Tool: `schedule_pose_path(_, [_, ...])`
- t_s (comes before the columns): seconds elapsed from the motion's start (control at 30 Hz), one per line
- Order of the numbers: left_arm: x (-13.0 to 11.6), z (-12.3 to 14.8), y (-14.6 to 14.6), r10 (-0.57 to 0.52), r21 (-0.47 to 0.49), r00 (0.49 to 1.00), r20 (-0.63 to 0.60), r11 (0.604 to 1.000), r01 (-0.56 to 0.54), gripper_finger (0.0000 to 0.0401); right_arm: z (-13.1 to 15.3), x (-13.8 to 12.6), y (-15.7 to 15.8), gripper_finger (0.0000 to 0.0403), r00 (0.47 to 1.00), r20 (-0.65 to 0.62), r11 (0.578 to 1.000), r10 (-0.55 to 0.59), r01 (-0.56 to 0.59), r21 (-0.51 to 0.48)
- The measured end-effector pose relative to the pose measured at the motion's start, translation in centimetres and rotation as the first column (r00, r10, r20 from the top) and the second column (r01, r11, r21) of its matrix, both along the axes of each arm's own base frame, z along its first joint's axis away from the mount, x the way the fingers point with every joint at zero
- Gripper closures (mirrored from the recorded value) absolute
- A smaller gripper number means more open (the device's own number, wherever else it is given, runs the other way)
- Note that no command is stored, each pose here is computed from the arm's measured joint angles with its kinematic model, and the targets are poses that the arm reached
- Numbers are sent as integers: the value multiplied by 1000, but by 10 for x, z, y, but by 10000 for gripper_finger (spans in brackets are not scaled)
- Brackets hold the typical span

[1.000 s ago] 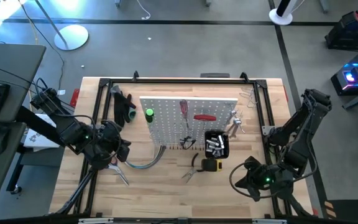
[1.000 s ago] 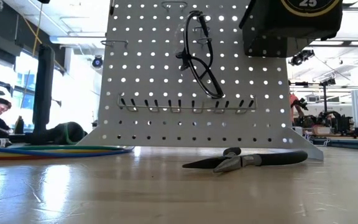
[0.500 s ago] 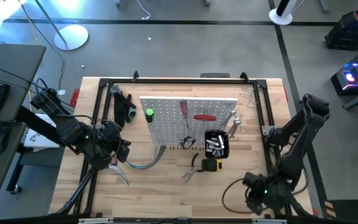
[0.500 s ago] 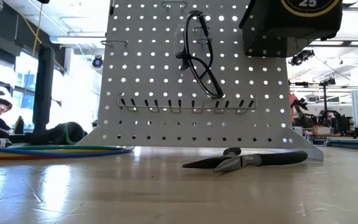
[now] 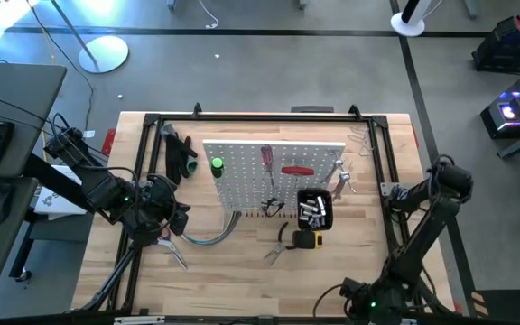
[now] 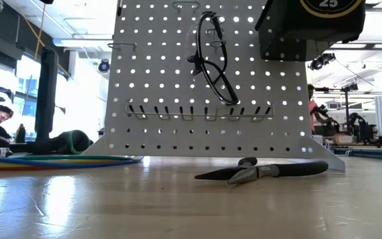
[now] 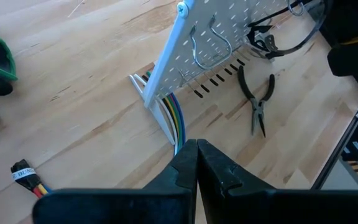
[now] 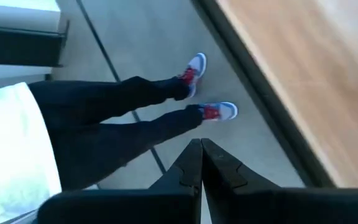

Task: Hang tools onto peg board
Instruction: Hang the plier on the peg board

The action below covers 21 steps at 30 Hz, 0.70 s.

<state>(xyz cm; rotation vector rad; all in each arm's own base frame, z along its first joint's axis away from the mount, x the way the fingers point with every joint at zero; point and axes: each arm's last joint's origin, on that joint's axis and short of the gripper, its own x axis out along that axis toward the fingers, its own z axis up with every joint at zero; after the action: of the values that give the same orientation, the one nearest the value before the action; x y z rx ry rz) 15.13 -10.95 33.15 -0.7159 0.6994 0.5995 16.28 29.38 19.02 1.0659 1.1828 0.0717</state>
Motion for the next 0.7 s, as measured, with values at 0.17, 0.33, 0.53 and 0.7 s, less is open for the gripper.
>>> schedule_pose_path(0.17, [0, 0, 0, 0, 0, 1000, 0, 1000, 0, 401, -12, 5, 10, 403, 1000, 14, 999, -4, 4, 34])
schedule_pose_path(0.33, [0, 0, 0, 0, 0, 1000, 0, 1000, 0, 401, -16, 7, 12, 403, 1000, 20, 999, -6, 5, 46])
schedule_pose_path(0.53, [0, 0, 0, 0, 1, 1000, 0, 1000, 0, 401, -16, 7, 12, 403, 1000, 20, 999, -7, 6, 45])
schedule_pose_path(0.7, [0, 0, 0, 4, 9, 1000, 7, 1000, -4, 401, -16, 8, 12, 403, 1000, 25, 999, -15, 14, 38])
